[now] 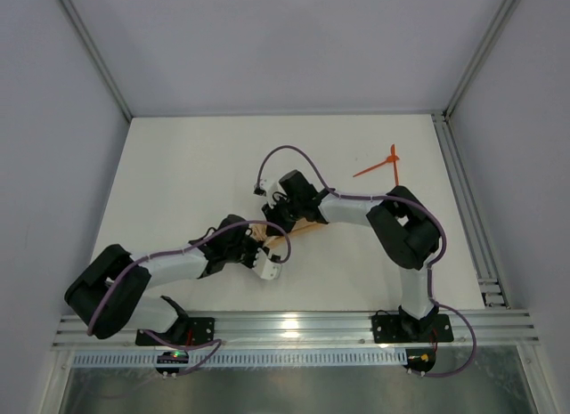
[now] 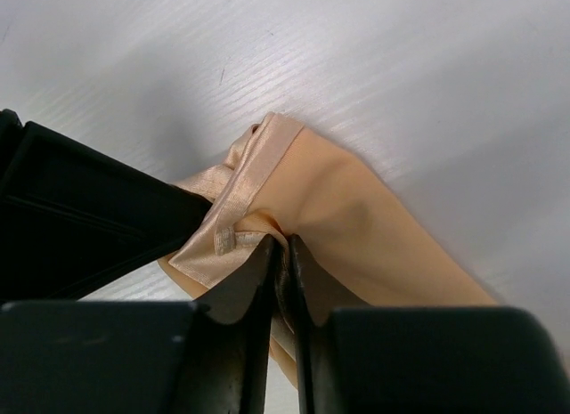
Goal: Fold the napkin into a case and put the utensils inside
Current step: Stuff the top corner of the smaller-rectangle-folded napkin into the folded napkin.
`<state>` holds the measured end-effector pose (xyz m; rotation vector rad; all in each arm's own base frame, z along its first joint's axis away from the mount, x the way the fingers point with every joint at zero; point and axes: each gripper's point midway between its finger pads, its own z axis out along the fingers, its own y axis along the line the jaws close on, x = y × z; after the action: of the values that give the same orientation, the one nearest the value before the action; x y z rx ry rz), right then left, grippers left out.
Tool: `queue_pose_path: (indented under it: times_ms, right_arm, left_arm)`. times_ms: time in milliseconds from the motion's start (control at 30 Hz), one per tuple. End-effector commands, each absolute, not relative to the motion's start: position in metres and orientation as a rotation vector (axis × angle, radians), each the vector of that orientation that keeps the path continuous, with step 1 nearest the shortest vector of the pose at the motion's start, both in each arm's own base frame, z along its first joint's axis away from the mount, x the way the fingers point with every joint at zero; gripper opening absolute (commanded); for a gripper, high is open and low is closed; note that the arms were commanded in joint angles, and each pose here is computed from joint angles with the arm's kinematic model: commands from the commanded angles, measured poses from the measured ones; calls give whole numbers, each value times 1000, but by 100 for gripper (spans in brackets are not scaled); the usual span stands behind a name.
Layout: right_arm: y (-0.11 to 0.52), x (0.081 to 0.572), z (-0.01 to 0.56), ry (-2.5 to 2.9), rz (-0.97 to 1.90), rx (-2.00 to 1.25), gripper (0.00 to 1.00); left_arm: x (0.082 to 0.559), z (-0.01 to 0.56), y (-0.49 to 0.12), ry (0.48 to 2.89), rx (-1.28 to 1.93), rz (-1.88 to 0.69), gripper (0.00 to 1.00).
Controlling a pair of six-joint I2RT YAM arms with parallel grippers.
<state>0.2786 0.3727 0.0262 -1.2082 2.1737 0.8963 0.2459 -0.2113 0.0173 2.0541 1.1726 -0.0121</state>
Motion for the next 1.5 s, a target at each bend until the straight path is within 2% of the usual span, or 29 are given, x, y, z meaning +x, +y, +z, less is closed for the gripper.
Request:
queue_pose_path:
  times_ms: [0, 100, 167, 367, 833, 867, 1033, 1333, 1433, 1467]
  right_arm:
    - [369, 259, 10, 2260, 938, -1205, 13]
    - [369, 259, 19, 2252, 973, -1184, 11]
    - [368, 259, 23, 2251, 1000, -1172, 3]
    - [358, 267, 34, 2244, 1123, -1066, 3]
    - [356, 275, 52, 2170, 1122, -1053, 4]
    - [359, 271, 53, 2167, 1140, -1070, 6]
    - [372, 256, 67, 2116, 1252, -1089, 31]
    - [378, 245, 73, 2086, 1332, -1080, 34]
    - [379, 251, 74, 2092, 1297, -1075, 46]
    - [380, 255, 73, 2093, 1268, -1079, 56]
  left_arm:
    - [234, 7, -201, 1224, 2080, -59, 5]
    - [229, 0, -193, 1234, 2105, -69, 4]
    - [227, -2, -190, 1235, 2120, -70, 2]
    - [225, -4, -184, 1232, 2143, -62, 1]
    - [230, 0, -186, 1209, 2132, -60, 5]
    - [230, -1, -186, 1209, 2135, -61, 5]
    - [234, 1, -189, 1186, 2126, -48, 6]
    - [239, 4, -187, 1227, 2093, -48, 6]
    - [239, 5, -188, 1219, 2096, -52, 6]
    - [239, 5, -188, 1224, 2091, -54, 6]
